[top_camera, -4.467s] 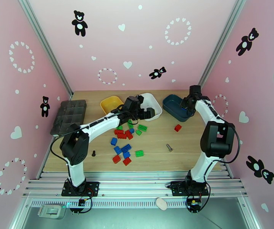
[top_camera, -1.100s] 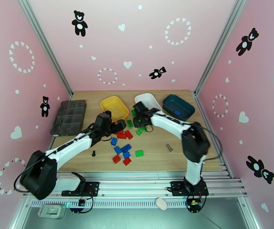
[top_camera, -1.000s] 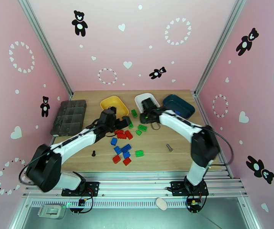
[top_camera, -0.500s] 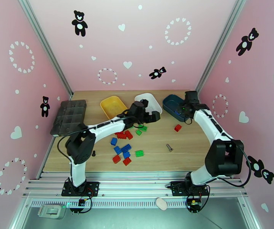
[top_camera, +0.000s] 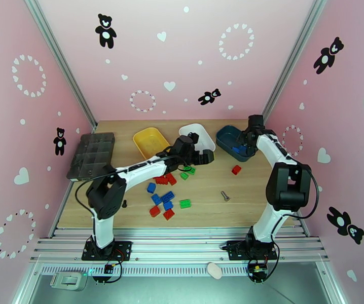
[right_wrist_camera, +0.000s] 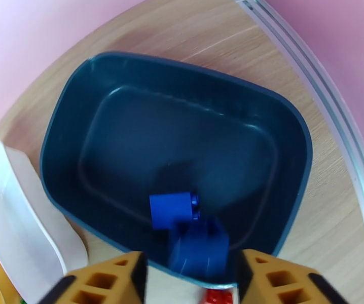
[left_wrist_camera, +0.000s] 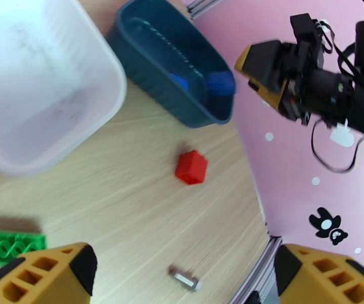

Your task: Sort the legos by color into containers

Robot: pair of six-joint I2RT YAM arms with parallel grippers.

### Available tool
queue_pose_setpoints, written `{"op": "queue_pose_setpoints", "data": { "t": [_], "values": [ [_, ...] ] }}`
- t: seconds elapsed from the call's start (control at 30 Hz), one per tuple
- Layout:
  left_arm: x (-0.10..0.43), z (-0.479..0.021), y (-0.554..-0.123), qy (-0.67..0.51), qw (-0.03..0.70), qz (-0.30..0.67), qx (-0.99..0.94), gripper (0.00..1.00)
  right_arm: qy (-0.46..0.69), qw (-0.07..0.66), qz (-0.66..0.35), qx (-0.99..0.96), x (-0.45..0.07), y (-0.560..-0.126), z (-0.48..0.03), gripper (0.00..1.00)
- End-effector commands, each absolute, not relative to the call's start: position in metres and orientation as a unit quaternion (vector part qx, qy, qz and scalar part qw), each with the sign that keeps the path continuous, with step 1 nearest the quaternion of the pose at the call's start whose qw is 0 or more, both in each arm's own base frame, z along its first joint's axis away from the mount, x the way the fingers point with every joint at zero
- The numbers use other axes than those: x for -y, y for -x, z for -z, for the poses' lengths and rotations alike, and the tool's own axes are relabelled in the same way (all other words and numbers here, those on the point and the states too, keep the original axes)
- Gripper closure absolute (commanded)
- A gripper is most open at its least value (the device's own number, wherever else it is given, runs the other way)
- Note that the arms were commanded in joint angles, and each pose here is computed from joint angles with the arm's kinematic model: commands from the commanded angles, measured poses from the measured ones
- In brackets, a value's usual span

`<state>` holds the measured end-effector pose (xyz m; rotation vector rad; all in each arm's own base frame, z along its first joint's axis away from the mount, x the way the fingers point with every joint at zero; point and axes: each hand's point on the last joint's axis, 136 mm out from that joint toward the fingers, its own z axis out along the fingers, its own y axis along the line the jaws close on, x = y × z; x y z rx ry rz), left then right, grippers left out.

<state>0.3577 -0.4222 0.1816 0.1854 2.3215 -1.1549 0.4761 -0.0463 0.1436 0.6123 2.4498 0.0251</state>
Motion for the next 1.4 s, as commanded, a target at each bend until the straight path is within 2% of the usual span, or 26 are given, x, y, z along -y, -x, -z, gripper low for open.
{"op": "queue_pose_setpoints", "data": {
  "t": [0.0,0.23,0.43,0.6,0.77,0.87,1.1,1.37],
  "values": [
    [0.391,-0.204,-0.361,-0.059,0.31,0.402,-0.86,0.02,-0.226,0.318,-0.02,-0.921,0.042,-0.48,-0.155,0.39],
    [0.328,-0.201,-0.345,-0.035,0.339,0.336,-0.878,0.02,-0.163,0.335,-0.052,-0.927,-0.006,-0.461,-0.168,0.39],
    [0.254,-0.19,-0.326,0.01,0.352,0.258,-0.9,0.03,-0.056,0.322,-0.074,-0.942,-0.093,-0.432,-0.165,0.39],
    [0.2,-0.177,-0.303,0.042,0.355,0.192,-0.914,0.07,0.046,0.29,-0.098,-0.951,-0.175,-0.396,-0.149,0.43],
    [0.176,-0.151,-0.281,0.056,0.329,0.161,-0.929,0.09,0.137,0.246,-0.132,-0.95,-0.245,-0.354,-0.129,0.44],
    [0.169,-0.127,-0.269,0.061,0.303,0.15,-0.939,0.14,0.177,0.222,-0.158,-0.946,-0.274,-0.326,-0.118,0.43],
    [0.156,-0.089,-0.257,0.063,0.268,0.109,-0.955,0.25,0.211,0.177,-0.174,-0.945,-0.292,-0.267,-0.091,0.42],
    [0.158,-0.064,-0.264,0.051,0.25,0.078,-0.964,0.32,0.196,0.179,-0.19,-0.945,-0.285,-0.243,-0.09,0.43]
  ]
}}
